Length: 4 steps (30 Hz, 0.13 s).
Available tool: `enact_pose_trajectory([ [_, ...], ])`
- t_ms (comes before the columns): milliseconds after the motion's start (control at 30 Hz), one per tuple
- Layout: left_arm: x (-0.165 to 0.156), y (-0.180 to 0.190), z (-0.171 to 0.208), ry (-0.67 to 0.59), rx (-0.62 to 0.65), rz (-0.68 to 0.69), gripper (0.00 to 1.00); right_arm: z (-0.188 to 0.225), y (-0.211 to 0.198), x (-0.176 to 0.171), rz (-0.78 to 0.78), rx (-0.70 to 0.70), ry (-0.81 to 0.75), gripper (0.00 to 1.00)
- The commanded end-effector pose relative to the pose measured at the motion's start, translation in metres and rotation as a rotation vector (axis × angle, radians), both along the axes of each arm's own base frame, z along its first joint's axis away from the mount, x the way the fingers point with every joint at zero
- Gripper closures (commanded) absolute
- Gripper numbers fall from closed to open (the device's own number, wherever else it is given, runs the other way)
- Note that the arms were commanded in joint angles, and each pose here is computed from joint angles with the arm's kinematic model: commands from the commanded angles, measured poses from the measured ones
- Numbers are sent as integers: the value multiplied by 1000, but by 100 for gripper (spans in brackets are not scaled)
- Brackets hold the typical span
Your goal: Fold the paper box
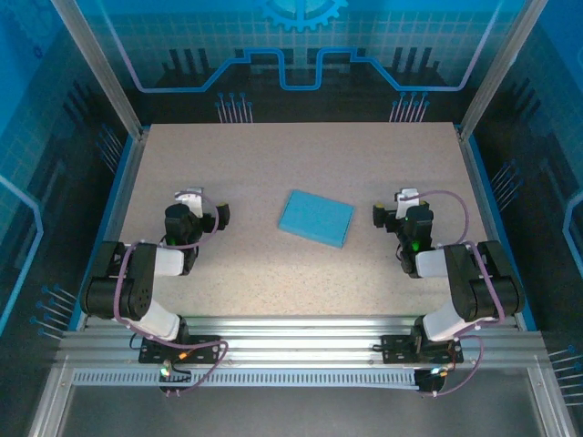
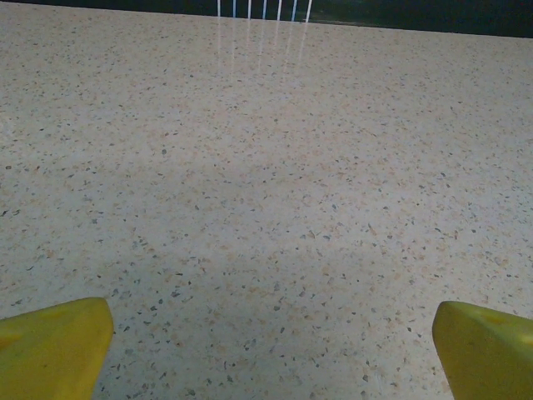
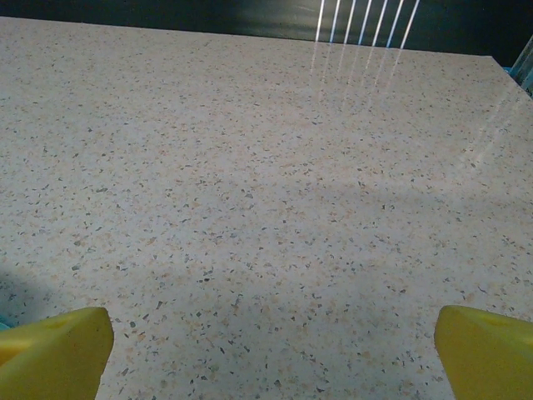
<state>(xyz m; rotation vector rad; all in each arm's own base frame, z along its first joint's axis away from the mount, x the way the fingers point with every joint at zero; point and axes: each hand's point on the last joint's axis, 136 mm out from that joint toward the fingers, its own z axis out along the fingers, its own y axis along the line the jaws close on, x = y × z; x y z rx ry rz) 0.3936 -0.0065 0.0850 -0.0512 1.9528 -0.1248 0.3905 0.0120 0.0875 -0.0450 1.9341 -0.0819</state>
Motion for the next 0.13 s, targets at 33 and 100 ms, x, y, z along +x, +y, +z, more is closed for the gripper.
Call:
enact_pose_trajectory([
  [33,4,-2,10,-40,-11,-16,1,12,0,6,-3,4,-41,0],
  [100,4,-2,10,-40,-10,-15,1,12,0,6,-2,-1,-44,0],
])
